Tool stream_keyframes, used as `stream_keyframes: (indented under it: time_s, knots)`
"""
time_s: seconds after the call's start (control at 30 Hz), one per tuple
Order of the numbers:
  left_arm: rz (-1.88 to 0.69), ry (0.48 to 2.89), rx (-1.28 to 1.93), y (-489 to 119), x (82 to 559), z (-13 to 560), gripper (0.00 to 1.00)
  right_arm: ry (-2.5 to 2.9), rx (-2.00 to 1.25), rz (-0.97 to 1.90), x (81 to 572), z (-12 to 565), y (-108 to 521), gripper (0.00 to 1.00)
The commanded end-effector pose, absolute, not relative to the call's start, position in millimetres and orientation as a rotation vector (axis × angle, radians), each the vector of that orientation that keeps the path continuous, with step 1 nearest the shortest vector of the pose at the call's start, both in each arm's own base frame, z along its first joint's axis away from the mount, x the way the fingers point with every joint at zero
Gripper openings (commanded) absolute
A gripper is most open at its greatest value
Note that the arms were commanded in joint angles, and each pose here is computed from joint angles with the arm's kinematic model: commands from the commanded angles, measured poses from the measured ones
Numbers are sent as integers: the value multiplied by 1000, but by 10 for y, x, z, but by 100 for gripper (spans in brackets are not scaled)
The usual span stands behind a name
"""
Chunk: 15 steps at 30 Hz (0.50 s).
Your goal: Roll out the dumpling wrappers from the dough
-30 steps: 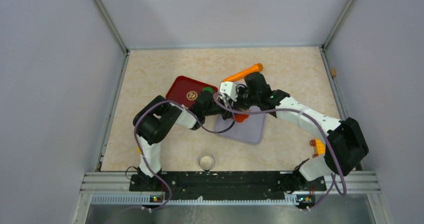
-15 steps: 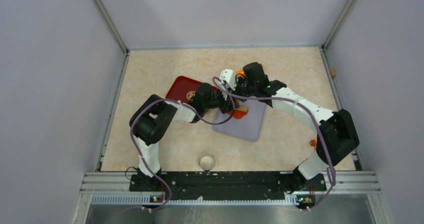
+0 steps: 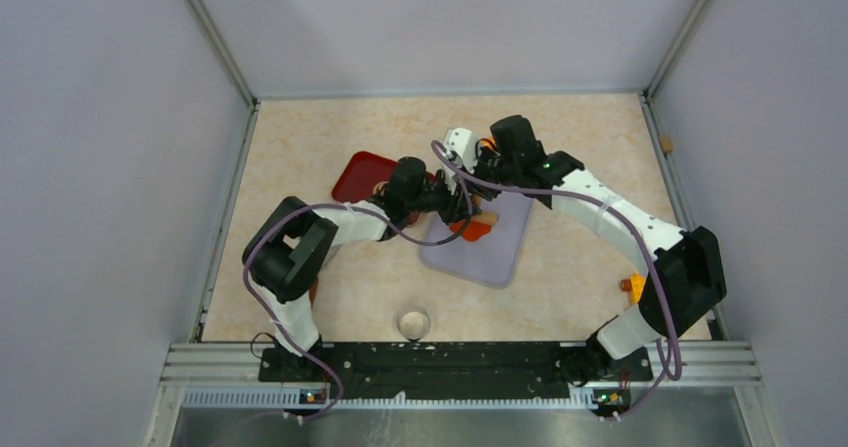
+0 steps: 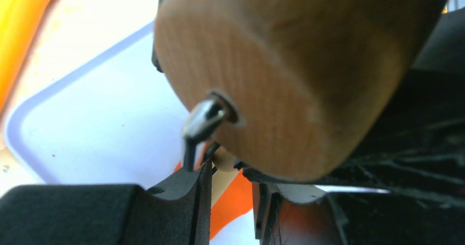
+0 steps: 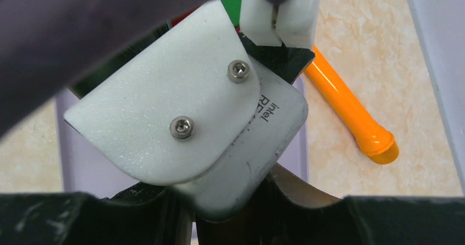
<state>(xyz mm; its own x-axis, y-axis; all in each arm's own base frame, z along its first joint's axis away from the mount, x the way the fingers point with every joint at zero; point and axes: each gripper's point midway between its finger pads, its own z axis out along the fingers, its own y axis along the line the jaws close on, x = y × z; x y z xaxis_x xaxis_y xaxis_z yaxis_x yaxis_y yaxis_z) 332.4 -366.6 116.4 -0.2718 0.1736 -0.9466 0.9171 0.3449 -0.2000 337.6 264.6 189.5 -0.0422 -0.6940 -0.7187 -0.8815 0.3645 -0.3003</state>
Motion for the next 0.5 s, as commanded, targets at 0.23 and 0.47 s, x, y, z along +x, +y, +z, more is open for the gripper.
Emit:
stream_keyframes:
  time_s: [0.23, 0.47]
  knots:
    - [-926, 1685, 798, -3667, 3639, 1379, 0, 1790, -1537, 339, 3007, 1595, 2707, 0]
    - [-917, 1736, 793, -3686, 3833, 1156, 0, 1812, -1560, 327, 3068, 1369, 2732, 0]
